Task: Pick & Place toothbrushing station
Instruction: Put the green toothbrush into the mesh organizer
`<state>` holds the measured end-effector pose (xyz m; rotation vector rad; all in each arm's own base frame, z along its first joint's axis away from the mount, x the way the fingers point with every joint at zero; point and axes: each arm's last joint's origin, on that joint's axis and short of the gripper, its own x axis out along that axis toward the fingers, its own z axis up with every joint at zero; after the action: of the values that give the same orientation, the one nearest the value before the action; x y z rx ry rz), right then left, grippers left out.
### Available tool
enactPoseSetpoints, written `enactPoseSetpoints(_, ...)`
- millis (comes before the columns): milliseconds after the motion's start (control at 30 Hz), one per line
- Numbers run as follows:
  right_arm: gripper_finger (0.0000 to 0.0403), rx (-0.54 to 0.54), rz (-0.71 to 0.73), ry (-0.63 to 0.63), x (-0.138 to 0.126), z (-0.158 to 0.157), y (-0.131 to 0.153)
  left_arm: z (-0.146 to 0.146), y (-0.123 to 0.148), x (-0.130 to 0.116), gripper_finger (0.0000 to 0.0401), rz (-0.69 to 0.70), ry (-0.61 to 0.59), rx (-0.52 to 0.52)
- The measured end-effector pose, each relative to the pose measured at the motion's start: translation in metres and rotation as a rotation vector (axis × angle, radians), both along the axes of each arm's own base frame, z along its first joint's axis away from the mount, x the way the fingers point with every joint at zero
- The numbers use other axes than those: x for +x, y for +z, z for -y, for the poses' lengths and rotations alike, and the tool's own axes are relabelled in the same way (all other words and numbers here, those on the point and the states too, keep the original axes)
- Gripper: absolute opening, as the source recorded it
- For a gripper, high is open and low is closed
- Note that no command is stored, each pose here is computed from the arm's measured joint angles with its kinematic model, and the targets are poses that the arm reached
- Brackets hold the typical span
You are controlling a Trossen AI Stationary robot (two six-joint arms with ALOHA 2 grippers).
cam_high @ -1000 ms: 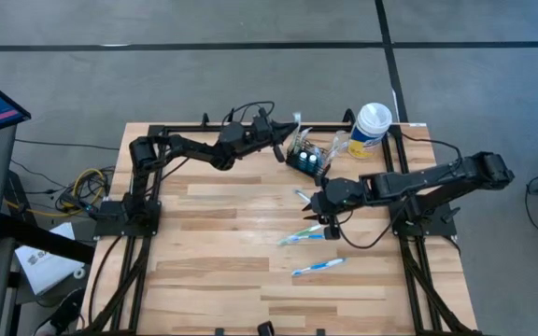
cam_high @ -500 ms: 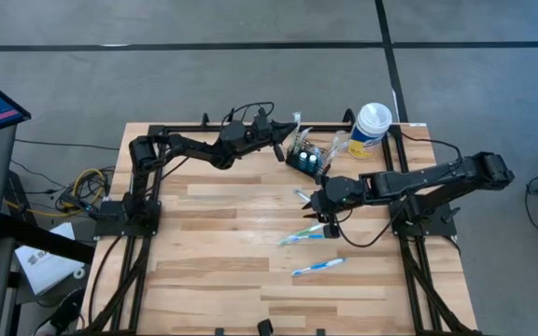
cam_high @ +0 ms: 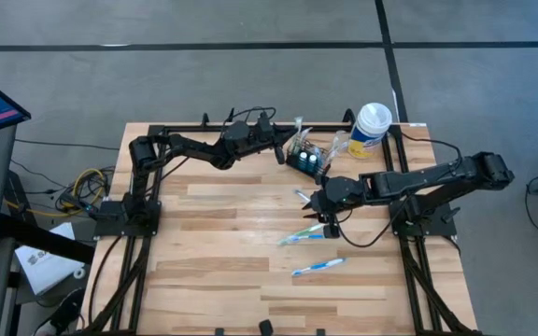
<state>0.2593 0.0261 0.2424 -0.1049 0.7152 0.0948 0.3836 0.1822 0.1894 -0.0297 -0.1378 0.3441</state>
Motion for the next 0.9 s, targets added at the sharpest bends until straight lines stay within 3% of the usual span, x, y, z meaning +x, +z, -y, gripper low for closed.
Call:
enactPoseSetpoints(167,0.0102,0.004,-0.001,-0.003,0.0,0.0,0.0,0.001,-0.001,0.0,0.0014,-0.002,-0.032,-0.023)
enactPoseSetpoints(900,0.0102,0.025,-0.029,-0.023,-0.002,0.0,-0.002,0.008,-0.03,-0.016,0.0131,-0.069,-0.033,-0.138)
